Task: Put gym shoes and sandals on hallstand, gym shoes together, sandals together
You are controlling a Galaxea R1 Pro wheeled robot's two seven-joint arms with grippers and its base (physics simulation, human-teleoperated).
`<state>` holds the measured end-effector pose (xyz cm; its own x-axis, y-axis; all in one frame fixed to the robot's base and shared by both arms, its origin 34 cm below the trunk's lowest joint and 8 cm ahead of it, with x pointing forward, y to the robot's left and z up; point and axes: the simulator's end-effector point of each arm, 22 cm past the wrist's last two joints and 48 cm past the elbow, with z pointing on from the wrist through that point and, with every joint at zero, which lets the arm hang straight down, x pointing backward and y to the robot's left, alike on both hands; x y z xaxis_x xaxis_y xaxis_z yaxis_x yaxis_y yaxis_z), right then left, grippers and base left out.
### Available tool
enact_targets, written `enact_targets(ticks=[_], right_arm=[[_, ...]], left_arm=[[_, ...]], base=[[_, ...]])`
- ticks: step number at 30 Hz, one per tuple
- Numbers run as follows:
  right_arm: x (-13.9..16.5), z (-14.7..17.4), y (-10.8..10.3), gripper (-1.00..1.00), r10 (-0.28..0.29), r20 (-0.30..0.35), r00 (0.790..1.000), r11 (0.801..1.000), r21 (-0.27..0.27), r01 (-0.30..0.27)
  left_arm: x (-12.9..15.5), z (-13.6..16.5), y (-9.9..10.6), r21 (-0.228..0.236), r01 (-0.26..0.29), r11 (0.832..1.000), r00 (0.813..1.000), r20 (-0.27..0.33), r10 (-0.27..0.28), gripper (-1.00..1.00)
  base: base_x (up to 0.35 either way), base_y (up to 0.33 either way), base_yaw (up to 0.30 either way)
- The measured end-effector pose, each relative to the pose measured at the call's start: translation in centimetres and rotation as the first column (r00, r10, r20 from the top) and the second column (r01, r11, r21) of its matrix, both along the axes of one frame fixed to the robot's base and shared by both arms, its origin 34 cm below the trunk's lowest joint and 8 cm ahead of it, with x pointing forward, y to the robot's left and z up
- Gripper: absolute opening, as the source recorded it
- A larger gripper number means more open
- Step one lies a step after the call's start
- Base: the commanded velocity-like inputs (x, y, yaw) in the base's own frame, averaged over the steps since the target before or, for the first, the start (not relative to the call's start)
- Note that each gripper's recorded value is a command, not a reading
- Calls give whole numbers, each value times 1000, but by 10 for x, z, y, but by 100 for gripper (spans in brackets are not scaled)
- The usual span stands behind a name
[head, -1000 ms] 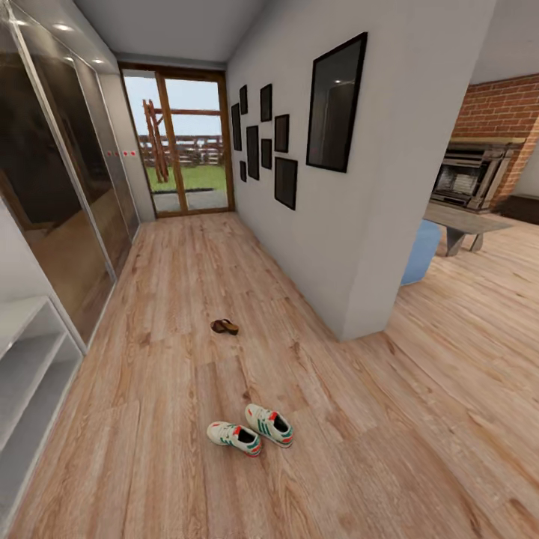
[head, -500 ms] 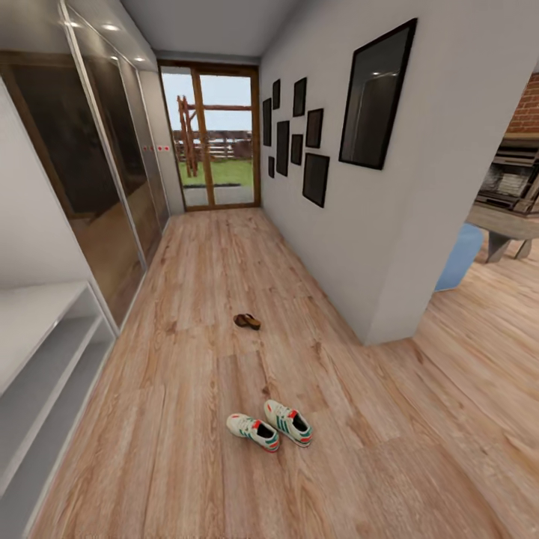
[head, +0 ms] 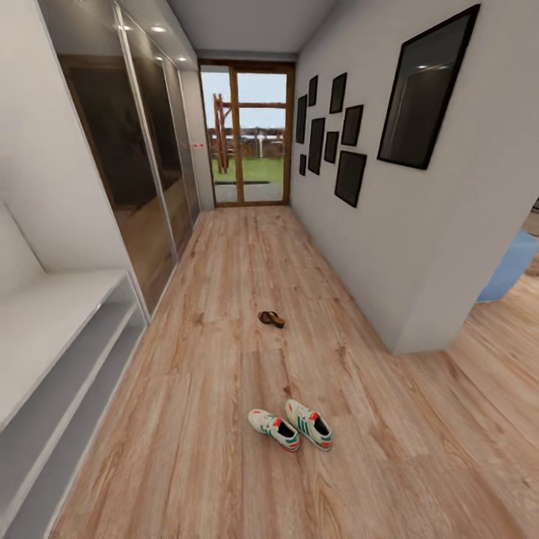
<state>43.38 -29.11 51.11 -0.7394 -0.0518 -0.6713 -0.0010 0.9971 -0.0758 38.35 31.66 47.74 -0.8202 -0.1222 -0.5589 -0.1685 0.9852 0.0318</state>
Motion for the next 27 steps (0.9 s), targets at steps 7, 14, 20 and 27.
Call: enact_targets(ticks=[7, 14, 20, 27], right_arm=[[0, 0, 0, 100, 0, 0, 1000, 1000, 1, 0], [0, 0, 0, 100, 0, -1, 1000, 1000, 1, 0], [0, -4, 0, 100, 0, -1, 1000, 1000, 1, 0], [-1, -16, -1, 100, -2, 0, 1000, 1000, 1, 2]], left_arm=[[-1, 0, 0, 0, -1, 1000, 1000, 0, 1, 100], [-1, 0, 0, 0, -1, 1000, 1000, 0, 1, 100], [-2, -4, 0, 0, -1, 1000, 1000, -1, 1, 100], [-3, -16, 0, 0, 0, 1000, 1000, -3, 0, 100]], base=[[0, 0, 278], [0, 0, 279], [0, 0, 260], [0, 0, 42]])
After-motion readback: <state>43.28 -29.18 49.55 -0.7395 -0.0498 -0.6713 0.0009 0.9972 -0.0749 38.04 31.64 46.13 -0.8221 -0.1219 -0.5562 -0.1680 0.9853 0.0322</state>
